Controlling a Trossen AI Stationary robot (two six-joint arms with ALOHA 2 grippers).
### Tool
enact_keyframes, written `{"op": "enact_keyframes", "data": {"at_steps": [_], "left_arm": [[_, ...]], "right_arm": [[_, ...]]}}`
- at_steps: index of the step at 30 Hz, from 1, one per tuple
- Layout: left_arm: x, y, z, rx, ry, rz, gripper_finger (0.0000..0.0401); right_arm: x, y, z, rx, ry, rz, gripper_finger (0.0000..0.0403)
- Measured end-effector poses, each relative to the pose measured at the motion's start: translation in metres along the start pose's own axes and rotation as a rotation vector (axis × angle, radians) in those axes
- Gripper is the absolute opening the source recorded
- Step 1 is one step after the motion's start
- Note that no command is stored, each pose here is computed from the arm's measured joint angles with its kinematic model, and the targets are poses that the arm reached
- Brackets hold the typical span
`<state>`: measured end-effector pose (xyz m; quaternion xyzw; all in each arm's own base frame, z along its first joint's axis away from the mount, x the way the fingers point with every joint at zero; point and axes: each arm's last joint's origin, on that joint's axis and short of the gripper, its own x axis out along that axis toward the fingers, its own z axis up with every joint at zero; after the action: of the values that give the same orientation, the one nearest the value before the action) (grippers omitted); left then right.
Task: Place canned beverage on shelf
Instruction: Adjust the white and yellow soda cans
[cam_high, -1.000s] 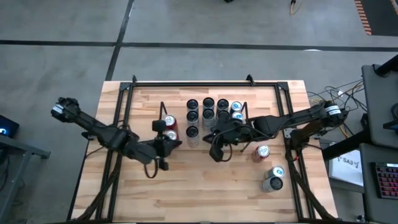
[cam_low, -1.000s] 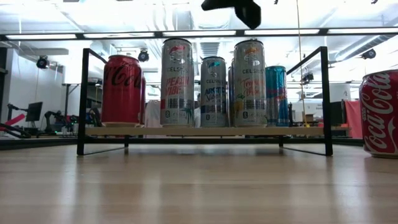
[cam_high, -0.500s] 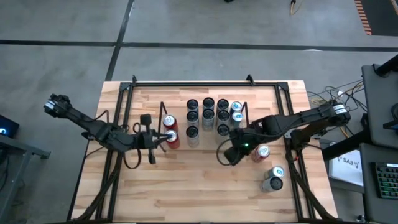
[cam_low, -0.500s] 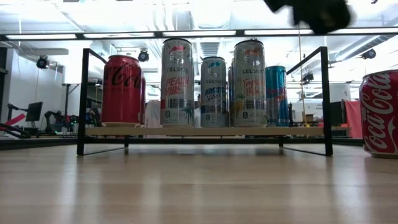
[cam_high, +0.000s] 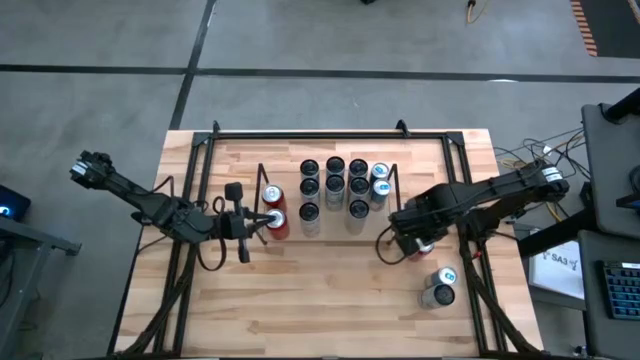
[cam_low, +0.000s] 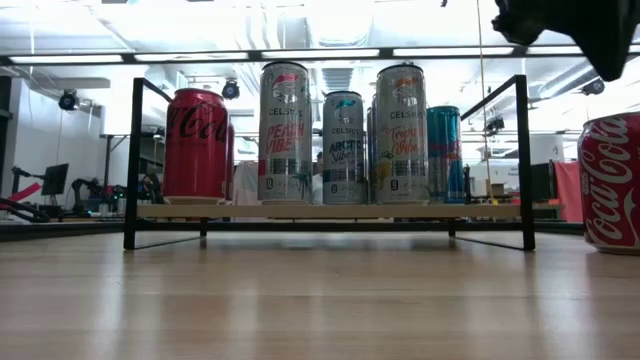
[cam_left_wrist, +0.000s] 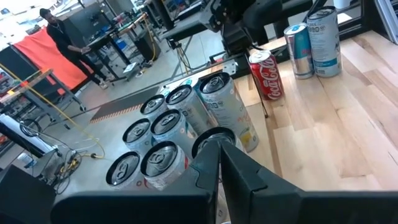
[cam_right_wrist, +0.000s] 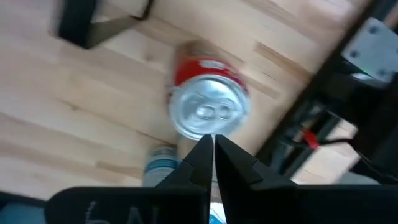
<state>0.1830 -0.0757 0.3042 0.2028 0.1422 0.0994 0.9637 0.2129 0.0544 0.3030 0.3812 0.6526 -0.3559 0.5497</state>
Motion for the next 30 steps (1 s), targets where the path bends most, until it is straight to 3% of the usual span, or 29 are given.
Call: {"op": "enact_keyframes", "data": {"at_steps": [9, 13, 17, 22, 26, 30], "left_arm": [[0.0014, -0.0014, -0.0005, -0.007, 0.005, -0.002, 0.0000], [0.0014, -0.0014, -0.0005, -0.008, 0.005, -0.002, 0.0000], [0.0014, -0.0014, -0.0005, -0.008, 0.005, -0.002, 0.0000], [0.0014, -0.0014, -0.0005, -0.008, 0.005, -0.002, 0.0000], [0.0014, -0.0014, -0.0005, -0.008, 0.005, -0.001, 0.0000], [0.0014, -0.0014, -0.0005, -0.008, 0.005, -0.001, 0.0000]], "right_arm": [[0.0013, 0.0036, 0.0011, -0.029, -0.006, 0.014, 0.0010], [0.0013, 0.0036, 0.0013, -0.017, -0.011, 0.013, 0.0032], [0.0015, 0.0038, 0.0014, -0.016, -0.011, 0.012, 0.0090], [0.0019, 0.0037, 0.0016, 0.035, -0.017, 0.006, 0.0198], [0.0019, 0.0032, 0.0018, 0.032, -0.026, 0.000, 0.0285], [0.0020, 0.0032, 0.0023, -0.022, -0.042, -0.004, 0.0345]]}}
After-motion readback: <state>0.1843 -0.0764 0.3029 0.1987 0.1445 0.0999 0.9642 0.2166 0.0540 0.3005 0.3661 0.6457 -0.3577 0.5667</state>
